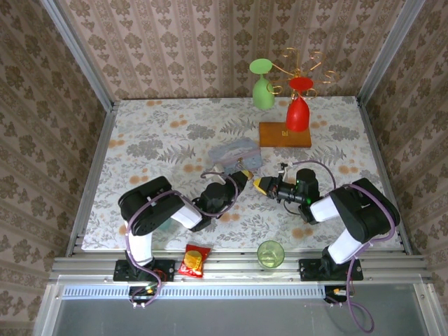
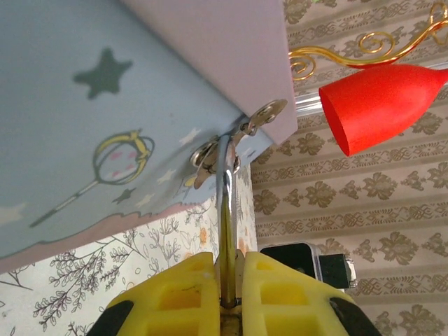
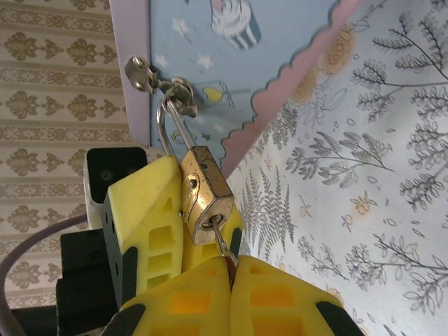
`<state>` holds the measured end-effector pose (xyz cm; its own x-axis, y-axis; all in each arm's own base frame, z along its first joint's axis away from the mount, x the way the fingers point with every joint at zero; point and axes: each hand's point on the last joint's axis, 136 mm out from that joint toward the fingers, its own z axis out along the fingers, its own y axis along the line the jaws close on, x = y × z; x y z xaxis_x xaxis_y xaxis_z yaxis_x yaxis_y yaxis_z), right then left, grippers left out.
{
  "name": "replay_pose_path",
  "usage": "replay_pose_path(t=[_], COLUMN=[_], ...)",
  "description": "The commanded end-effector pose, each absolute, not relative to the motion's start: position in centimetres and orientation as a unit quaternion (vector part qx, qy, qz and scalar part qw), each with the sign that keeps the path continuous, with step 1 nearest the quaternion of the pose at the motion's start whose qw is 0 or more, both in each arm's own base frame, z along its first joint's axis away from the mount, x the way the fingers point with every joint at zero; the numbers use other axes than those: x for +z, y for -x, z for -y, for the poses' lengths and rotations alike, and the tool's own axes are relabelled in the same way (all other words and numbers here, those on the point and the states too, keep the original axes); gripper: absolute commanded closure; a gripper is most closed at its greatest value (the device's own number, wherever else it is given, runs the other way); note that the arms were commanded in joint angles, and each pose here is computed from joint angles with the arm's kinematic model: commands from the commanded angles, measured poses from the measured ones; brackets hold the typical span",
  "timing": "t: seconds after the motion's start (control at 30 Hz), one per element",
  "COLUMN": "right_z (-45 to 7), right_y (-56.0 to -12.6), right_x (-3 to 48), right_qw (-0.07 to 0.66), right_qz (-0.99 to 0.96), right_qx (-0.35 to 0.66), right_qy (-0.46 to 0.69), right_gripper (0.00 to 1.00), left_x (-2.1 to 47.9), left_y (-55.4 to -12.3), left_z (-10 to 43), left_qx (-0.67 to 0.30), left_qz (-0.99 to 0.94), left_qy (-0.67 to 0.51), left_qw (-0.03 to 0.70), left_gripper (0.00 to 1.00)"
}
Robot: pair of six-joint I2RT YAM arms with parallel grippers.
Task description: Unlock a padlock with a key
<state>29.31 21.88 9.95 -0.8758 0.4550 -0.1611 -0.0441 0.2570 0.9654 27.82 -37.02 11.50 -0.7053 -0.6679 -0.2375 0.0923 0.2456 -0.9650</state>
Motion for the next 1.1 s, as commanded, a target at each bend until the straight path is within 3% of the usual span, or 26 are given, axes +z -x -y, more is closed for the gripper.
replay_pose_path(t=[0.0, 0.27, 0.6, 0.9, 1.07], right_z=[-24.0, -24.0, -23.3, -21.2, -20.6], right_y=[-27.8, -27.4, -27.7, -29.7, -30.0], right_x=[13.7, 12.9, 12.2, 12.8, 14.1], right_qw=[0.246, 0.241, 0.255, 0.285, 0.247], right_qz=[-0.741, -0.757, -0.762, -0.769, -0.739], right_qx=[0.625, 0.607, 0.594, 0.571, 0.625], right_qy=[-0.028, -0.019, -0.027, -0.040, -0.051], right_gripper=[1.00, 1.00, 1.00, 1.00, 1.00], left_x=[12.3, 11.2, 11.2, 12.9, 13.8], left_y=[-23.1, -23.6, -23.4, -22.6, -22.5], left_z=[41.8, 41.4, 41.3, 41.8, 41.7], left_qx=[-0.635, -0.625, -0.627, -0.641, -0.645], left_qz=[-0.728, -0.736, -0.736, -0.725, -0.718], left_qy=[0.107, 0.112, 0.112, 0.102, 0.093], left_qw=[0.235, 0.236, 0.231, 0.233, 0.244], left_gripper=[0.90, 0.84, 1.00, 1.00, 1.00])
